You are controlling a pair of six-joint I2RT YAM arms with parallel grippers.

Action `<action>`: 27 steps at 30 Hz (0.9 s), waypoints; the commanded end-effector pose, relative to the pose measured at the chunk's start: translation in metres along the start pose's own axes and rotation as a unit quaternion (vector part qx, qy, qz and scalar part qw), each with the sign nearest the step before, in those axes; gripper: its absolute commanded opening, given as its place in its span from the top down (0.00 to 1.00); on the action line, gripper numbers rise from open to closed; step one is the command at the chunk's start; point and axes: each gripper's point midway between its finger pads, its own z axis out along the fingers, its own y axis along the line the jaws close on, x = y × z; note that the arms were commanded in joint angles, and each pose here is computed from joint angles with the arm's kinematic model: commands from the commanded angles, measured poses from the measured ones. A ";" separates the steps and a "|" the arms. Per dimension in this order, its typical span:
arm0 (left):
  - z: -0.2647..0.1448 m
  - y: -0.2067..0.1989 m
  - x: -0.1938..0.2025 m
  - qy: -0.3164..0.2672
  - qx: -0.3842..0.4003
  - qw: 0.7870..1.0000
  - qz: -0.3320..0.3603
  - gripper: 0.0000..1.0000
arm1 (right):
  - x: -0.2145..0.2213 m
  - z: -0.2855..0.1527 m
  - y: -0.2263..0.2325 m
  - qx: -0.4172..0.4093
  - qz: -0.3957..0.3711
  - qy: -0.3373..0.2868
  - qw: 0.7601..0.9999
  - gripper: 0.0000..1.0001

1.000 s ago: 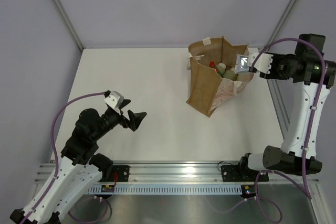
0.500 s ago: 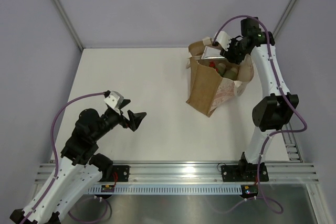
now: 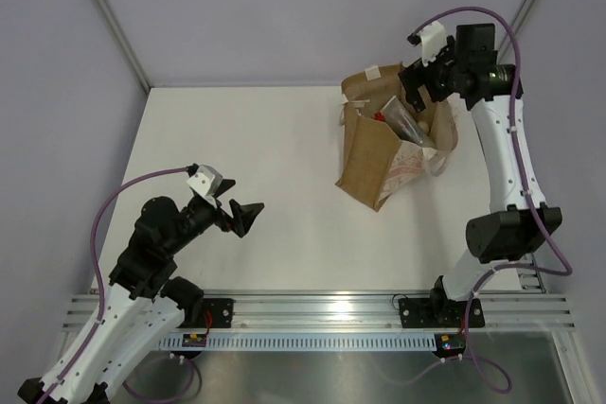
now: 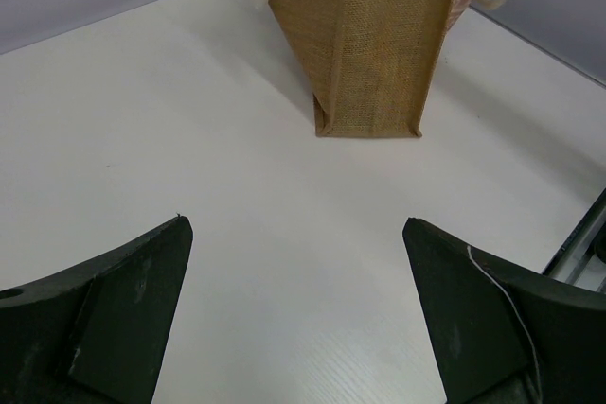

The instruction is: Place the personal care products into the canvas bag

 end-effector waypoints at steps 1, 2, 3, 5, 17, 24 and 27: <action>-0.002 -0.001 -0.017 -0.031 0.003 0.999 0.015 0.01 | -0.040 -0.079 -0.021 0.124 0.160 -0.104 0.974 0.01; -0.002 0.000 -0.017 -0.032 0.000 0.999 0.015 0.01 | -0.033 -0.090 -0.028 0.160 0.189 -0.109 0.963 0.01; -0.002 0.001 -0.017 -0.032 -0.003 0.999 0.014 0.01 | -0.027 -0.097 -0.025 0.173 0.215 -0.116 0.954 0.00; -0.002 0.002 -0.017 -0.032 -0.006 0.999 0.015 0.01 | -0.011 -0.119 -0.005 0.181 0.259 -0.144 0.938 0.01; -0.001 0.010 -0.012 -0.026 -0.026 0.999 0.017 0.01 | 0.081 -0.183 0.060 0.246 0.267 -0.201 0.910 0.01; 0.000 0.012 -0.011 -0.024 -0.032 0.999 0.017 0.01 | 0.094 -0.204 0.071 0.261 0.288 -0.230 0.892 0.01; 0.001 0.013 -0.010 -0.023 -0.032 0.999 0.017 0.01 | 0.098 -0.205 0.070 0.270 0.278 -0.221 0.895 0.00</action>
